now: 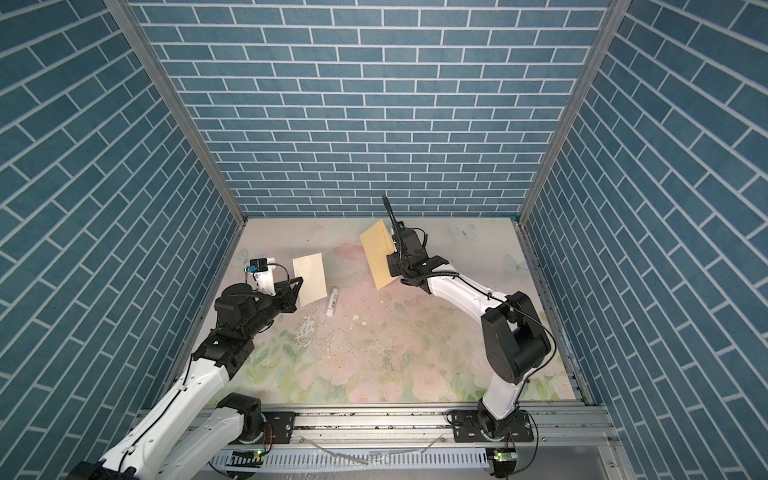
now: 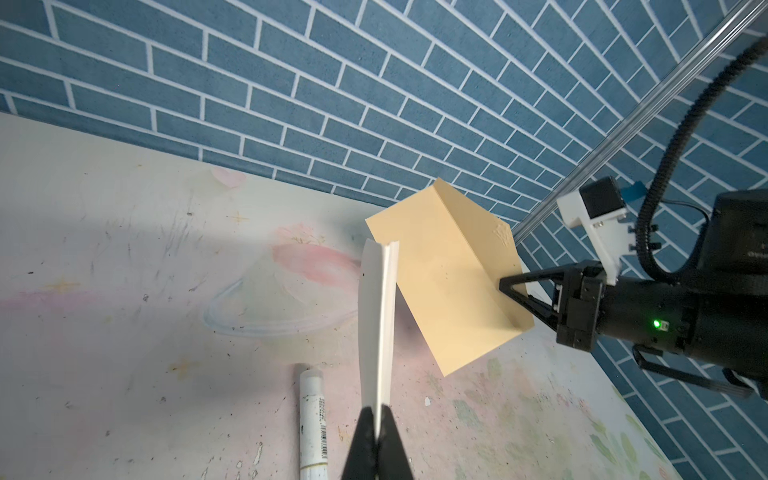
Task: Place the letter into the envelope and seal it
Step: 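Lower the yellow envelope flat onto the table with the right gripper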
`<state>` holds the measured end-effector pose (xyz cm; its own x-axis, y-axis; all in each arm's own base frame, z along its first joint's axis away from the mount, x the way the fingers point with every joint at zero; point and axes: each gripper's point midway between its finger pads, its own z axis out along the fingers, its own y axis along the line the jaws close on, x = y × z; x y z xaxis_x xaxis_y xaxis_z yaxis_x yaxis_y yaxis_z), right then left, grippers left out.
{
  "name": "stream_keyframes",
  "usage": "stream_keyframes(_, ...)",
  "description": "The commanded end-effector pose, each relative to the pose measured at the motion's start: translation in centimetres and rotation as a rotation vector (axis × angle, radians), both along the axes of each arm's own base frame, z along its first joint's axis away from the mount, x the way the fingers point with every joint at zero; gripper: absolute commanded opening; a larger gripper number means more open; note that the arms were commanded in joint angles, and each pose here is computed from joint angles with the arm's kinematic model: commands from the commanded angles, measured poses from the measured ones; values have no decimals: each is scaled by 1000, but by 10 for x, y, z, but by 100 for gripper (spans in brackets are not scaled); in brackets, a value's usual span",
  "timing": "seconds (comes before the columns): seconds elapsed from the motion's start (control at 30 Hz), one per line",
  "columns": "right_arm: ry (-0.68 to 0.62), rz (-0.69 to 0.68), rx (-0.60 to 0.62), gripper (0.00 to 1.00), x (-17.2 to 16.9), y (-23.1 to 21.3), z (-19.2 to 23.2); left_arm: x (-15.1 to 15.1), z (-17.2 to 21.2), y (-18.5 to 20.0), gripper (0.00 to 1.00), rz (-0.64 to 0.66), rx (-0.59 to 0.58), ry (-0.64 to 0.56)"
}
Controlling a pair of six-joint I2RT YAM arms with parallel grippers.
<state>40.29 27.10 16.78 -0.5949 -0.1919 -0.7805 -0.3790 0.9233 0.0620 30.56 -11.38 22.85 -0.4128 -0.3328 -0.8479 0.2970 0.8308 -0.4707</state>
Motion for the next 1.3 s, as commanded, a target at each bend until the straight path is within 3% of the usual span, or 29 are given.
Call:
stream_keyframes(0.0, 12, -66, 118, 0, -15, -10, 2, 0, 2, -4, 0, -22, -33, -20)
stream_keyframes(0.47, 137, -171, 221, 0, -59, -39, -58, 0, -3, -15, 0, -62, -74, -7)
stream_keyframes(1.27, 287, -206, 245, 3, -84, -60, -105, -3, -1, -51, 0, -138, -87, -21)
